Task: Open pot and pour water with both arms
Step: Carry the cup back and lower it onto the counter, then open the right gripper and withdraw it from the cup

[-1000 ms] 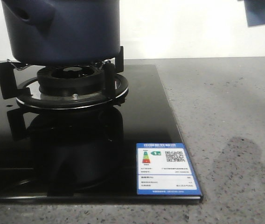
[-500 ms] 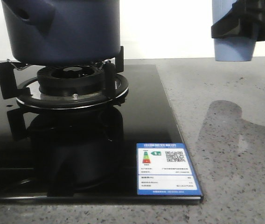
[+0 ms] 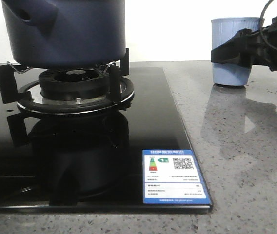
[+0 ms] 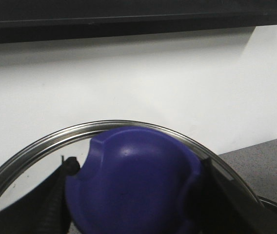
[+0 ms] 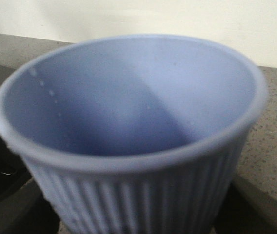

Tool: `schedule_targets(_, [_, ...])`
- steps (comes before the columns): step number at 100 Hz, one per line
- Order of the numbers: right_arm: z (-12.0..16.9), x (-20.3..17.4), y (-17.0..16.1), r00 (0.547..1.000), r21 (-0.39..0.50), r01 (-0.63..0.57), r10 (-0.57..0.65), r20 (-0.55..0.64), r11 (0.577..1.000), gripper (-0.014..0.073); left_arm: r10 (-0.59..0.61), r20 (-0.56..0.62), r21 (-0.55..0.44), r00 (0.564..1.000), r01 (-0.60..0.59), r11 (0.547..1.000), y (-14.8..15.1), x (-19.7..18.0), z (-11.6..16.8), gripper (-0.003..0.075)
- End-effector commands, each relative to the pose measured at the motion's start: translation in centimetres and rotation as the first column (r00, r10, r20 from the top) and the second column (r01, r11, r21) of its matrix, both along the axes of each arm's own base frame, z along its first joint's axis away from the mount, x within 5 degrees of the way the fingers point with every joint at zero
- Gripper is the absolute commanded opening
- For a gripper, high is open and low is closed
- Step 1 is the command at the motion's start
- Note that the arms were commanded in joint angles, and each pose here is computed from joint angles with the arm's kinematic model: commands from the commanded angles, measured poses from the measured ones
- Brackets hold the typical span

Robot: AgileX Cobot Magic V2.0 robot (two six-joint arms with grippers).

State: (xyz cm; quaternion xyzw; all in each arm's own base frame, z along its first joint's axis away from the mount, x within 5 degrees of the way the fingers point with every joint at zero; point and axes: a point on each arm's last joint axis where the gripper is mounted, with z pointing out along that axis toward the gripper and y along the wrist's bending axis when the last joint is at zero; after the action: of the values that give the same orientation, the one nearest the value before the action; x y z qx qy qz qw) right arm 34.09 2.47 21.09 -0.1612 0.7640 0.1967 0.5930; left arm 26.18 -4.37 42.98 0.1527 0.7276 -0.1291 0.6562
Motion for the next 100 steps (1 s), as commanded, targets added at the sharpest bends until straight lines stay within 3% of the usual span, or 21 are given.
schedule_targets(1, [2.4,0.2,0.0,0.994,0.039,-0.015,0.01,0.112,0.999,0.035,0.039,0.079,-0.062,0.996,-0.034,0.997,0.4,-0.9,2.3,0.0274])
schedule_targets(26, [2.4,0.2,0.0,0.994,0.039,-0.015,0.01,0.111,0.999,0.0377,0.039,0.079,-0.062,0.996,-0.034,0.997,0.4,-0.9,2.3,0.0274])
schedule_targets(46, [2.5,0.2,0.1,0.994,0.048,-0.019,0.014,0.111,0.999,0.0666,0.039,0.079,-0.062,0.996,-0.034,0.997,0.4,-0.9,2.3,0.0274])
schedule_targets(72, [3.4,-0.7,-0.5,0.996,0.084,-0.061,0.054,0.077,0.995,0.0644,0.039,0.079,-0.062,0.996,-0.034,0.997,0.4,-0.9,2.3,0.0274])
schedule_targets(100, [5.3,-3.0,-3.2,0.997,0.082,-0.076,0.077,-0.016,0.994,0.0644,0.039,0.079,-0.062,0.996,-0.034,0.997,0.4,-0.9,2.3,0.0274])
